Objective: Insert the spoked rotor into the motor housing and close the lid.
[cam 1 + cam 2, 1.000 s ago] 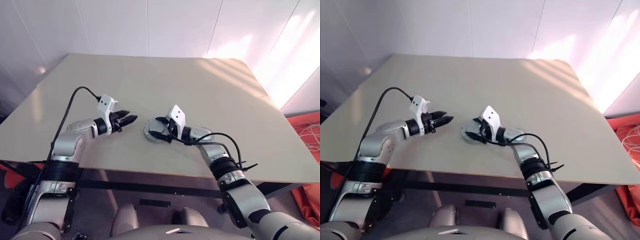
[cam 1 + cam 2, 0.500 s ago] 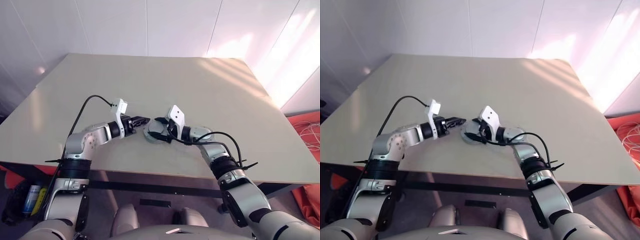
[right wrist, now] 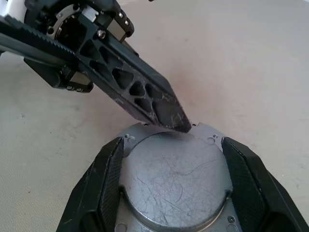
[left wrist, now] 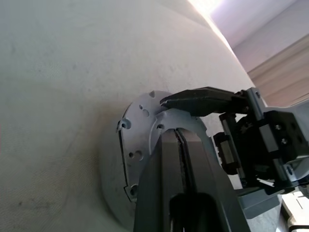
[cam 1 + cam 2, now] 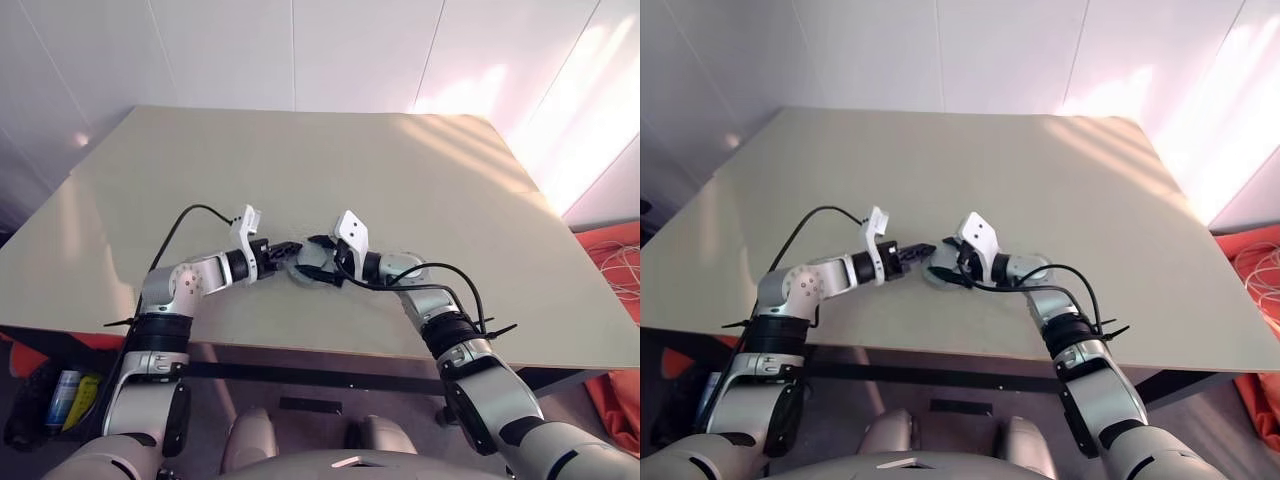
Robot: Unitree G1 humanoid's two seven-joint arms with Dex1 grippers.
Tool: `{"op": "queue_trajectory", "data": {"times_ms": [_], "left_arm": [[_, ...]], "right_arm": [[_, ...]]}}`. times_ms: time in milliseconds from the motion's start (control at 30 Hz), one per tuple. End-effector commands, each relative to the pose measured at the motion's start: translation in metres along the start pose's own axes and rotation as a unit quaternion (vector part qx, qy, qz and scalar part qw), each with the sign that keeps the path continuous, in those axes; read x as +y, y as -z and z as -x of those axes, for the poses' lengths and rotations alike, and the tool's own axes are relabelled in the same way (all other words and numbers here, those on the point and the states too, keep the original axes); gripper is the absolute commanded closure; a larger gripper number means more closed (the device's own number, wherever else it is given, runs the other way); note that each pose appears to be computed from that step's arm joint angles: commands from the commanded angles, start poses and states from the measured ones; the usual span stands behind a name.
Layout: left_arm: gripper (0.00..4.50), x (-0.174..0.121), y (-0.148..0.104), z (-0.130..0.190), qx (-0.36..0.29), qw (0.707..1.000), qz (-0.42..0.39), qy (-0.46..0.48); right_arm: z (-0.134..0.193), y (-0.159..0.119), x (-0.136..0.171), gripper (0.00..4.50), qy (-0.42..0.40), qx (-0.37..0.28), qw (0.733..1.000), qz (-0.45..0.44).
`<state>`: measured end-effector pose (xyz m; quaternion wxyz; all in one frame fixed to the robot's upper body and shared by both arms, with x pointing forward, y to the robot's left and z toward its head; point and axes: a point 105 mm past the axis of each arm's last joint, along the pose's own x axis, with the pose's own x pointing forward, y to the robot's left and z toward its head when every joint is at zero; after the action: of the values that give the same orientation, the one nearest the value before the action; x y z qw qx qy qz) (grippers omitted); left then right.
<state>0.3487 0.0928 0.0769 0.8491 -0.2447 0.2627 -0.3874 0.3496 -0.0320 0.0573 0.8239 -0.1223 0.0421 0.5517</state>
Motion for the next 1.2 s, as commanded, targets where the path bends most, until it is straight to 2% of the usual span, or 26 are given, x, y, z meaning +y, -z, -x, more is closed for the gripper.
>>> {"op": "queue_trajectory", "data": {"times_ms": [33, 167, 267, 633, 800, 1200], "left_arm": [[4.48, 0.001, 0.004, -0.008, 0.044, 0.999, -0.007, -0.027], [4.48, 0.018, 0.014, -0.009, 0.088, 0.993, 0.034, -0.075], [4.48, 0.021, 0.015, -0.008, 0.094, 0.991, 0.045, -0.08], [4.48, 0.011, 0.016, 0.0, 0.104, 0.991, 0.079, -0.032], [4.48, 0.004, 0.023, 0.005, 0.126, 0.989, 0.075, -0.015], [4.48, 0.005, 0.023, 0.007, 0.129, 0.989, 0.069, -0.015]], "right_arm": [[0.01, 0.033, 0.003, 1.38, 0.004, 0.07, 0.997, -0.016], [0.01, 0.031, 0.001, 1.38, 0.009, 0.067, 0.998, -0.013], [0.011, 0.029, -0.002, 1.38, 0.015, 0.067, 0.998, -0.013], [0.011, 0.026, -0.005, 1.38, 0.026, 0.064, 0.997, -0.017], [0.01, 0.024, -0.005, 1.38, 0.027, 0.061, 0.998, -0.016], [0.009, 0.011, -0.009, 1.38, 0.026, 0.031, 0.999, -0.036]]}}
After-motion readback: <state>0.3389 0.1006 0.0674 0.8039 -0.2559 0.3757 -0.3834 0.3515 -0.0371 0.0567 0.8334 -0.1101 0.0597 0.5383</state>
